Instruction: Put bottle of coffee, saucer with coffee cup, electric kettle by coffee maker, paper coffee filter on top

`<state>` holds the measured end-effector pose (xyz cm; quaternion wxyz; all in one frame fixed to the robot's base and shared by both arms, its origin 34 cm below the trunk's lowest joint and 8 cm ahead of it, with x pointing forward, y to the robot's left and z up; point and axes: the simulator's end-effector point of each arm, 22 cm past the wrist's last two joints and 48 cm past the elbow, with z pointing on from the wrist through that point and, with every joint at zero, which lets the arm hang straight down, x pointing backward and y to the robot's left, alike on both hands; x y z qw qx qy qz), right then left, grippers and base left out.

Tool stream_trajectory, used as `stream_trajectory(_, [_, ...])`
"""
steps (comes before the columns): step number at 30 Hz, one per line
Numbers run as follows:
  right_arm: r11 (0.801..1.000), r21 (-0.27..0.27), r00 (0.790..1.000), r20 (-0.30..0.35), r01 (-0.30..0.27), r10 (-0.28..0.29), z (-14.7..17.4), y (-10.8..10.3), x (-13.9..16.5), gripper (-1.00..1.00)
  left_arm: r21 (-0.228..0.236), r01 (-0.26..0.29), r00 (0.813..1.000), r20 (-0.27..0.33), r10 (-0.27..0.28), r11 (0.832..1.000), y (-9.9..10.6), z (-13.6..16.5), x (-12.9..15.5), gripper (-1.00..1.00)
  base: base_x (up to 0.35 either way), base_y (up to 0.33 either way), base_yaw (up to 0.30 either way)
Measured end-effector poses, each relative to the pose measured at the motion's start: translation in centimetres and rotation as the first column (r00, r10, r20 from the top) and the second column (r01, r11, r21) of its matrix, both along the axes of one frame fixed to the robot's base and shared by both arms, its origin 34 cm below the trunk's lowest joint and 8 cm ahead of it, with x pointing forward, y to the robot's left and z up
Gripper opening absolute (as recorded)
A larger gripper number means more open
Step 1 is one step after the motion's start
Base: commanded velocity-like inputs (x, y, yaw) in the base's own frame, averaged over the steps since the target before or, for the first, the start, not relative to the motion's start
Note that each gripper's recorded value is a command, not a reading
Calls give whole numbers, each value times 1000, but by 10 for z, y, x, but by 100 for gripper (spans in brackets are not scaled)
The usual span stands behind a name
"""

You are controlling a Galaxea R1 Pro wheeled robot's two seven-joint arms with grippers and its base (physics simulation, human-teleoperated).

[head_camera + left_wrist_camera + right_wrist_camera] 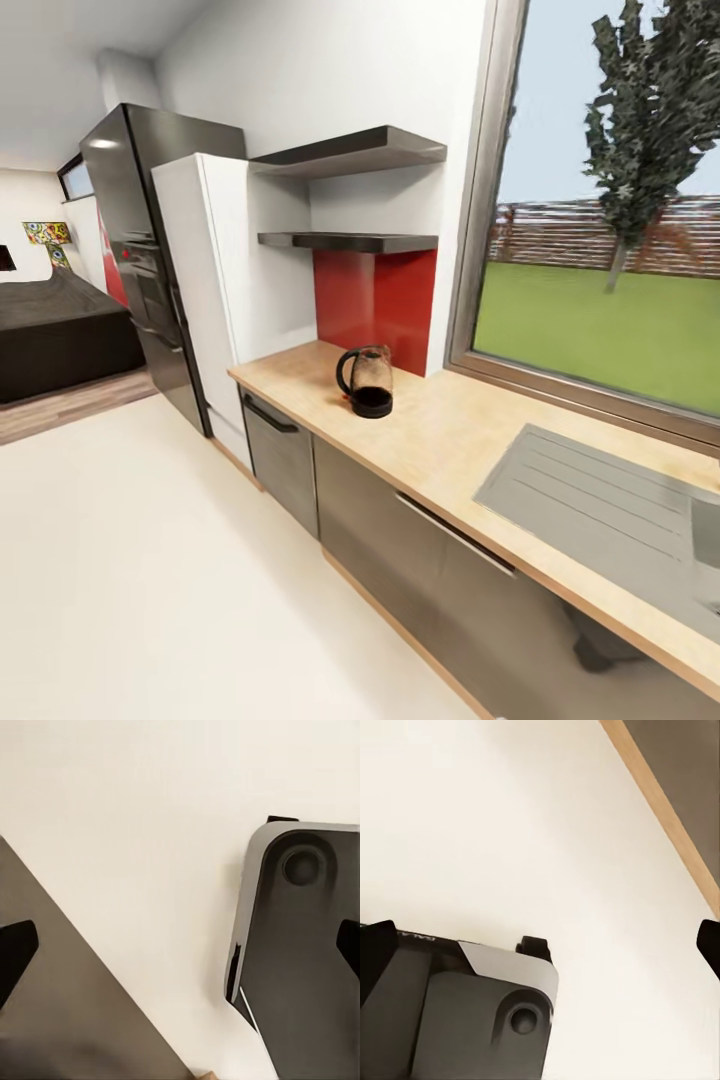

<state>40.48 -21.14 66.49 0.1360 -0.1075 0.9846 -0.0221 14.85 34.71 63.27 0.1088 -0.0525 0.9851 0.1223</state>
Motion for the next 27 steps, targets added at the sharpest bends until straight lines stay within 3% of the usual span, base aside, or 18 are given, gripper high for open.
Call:
stream_trajectory(13, [1000,10,1000,-7,2,-2,-1,3,-2,100,0,0,1000,0,0,1000,0,0,0,100,217,281,0])
stream_trajectory(19, [990,136,999,-38,-31,37,-1,30,-9,100,0,0,1000,0,0,1000,0,0,0,100,210,283,0])
stream_trajectory(27, [985,170,998,-44,-40,48,0,36,-11,100,1,0,1000,0,0,1000,1,0,0,100,210,283,0])
